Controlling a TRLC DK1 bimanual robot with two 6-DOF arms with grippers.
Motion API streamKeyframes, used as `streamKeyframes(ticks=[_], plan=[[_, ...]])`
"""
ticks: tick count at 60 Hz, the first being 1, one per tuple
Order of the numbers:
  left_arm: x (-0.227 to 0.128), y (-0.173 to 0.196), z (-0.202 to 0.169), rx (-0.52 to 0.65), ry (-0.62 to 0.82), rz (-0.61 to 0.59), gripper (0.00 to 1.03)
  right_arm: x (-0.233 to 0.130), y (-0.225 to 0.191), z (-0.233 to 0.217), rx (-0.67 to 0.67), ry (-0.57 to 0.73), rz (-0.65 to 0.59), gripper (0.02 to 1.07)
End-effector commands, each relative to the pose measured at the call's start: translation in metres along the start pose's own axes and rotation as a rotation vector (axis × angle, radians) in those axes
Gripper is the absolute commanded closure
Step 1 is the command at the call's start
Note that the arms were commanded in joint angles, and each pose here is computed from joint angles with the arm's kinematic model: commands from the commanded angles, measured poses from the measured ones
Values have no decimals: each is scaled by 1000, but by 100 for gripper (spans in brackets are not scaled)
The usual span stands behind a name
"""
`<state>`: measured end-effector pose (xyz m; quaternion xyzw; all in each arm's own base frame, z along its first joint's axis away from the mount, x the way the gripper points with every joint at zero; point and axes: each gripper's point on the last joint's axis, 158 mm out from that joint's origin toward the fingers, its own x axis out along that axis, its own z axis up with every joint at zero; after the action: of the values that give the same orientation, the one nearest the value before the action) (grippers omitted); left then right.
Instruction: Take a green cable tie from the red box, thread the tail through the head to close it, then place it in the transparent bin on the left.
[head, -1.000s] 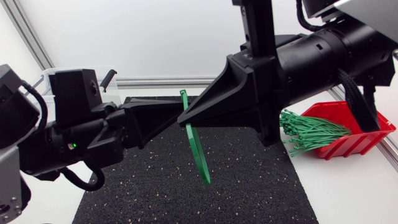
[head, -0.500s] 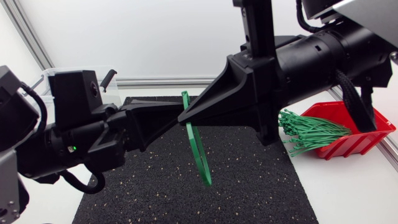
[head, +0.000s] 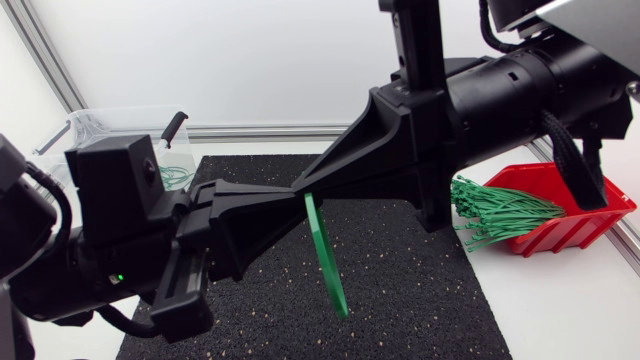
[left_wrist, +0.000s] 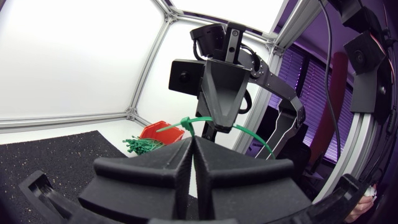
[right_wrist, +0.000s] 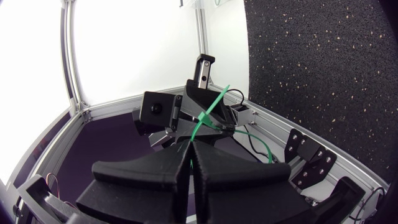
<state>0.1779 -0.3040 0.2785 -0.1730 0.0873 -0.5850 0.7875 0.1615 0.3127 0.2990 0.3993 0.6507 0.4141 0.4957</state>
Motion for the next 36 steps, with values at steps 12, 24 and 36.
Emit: streamKeyframes(ticks=[12,24,36], plan=[[-6,-17,13,59,-37,-27,100,2,-15,16,81,-23,-25,101],[-8,-17,20,65,-55,-22,100,1,-20,22,106,-32,-34,101],[-10,-16,25,69,-67,-11,100,1,-24,26,120,-36,-38,94]])
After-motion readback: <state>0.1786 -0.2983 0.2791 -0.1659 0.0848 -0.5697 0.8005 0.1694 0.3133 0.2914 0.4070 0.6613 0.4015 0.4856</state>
